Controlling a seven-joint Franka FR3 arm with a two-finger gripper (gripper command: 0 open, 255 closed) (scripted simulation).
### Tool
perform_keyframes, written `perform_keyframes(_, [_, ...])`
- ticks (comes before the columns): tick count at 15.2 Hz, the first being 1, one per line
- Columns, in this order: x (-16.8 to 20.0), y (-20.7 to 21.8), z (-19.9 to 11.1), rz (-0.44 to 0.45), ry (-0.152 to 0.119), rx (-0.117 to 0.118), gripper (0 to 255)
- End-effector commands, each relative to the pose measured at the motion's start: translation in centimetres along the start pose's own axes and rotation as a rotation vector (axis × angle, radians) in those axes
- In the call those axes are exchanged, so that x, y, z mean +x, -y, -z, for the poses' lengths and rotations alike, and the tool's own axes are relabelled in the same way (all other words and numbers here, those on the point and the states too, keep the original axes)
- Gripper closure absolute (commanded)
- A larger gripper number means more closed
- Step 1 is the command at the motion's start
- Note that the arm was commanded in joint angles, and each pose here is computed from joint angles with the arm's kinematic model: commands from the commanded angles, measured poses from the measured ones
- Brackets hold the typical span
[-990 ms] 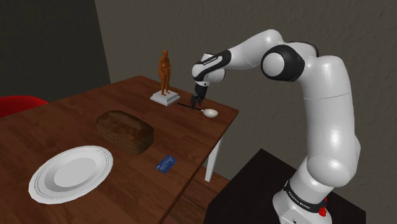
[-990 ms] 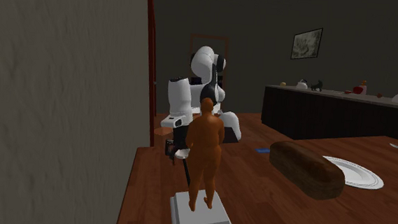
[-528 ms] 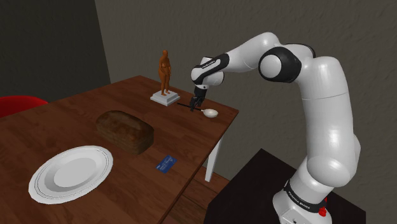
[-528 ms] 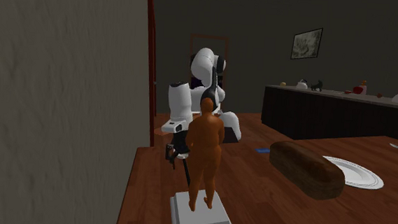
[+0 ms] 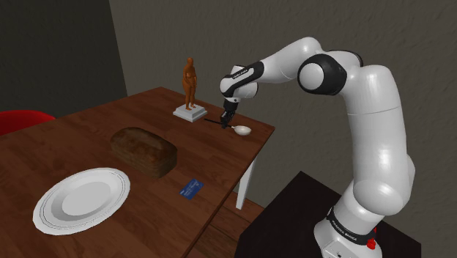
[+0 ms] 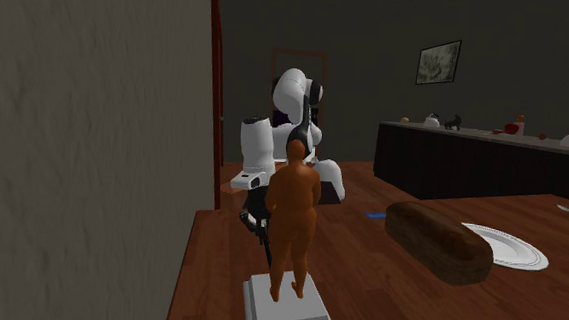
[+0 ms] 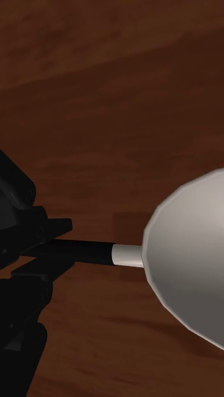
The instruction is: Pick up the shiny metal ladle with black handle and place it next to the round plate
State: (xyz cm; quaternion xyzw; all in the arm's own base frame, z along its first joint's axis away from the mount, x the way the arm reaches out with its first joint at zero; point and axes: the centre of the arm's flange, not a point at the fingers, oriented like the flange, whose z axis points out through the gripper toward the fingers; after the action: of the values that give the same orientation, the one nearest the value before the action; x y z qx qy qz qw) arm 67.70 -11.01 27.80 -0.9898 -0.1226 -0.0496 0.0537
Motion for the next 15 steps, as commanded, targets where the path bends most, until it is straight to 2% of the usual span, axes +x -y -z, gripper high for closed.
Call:
perform_keyframes(1, [0.0,0.1,-0.1,0.001,0.001,0.001,255])
perform_keyframes(5, [0.0,0.1,-0.1,0.001,0.001,0.001,255])
perform_keyframes(15, [0.6,0.6,5.1,0.001,0.001,0.001,255])
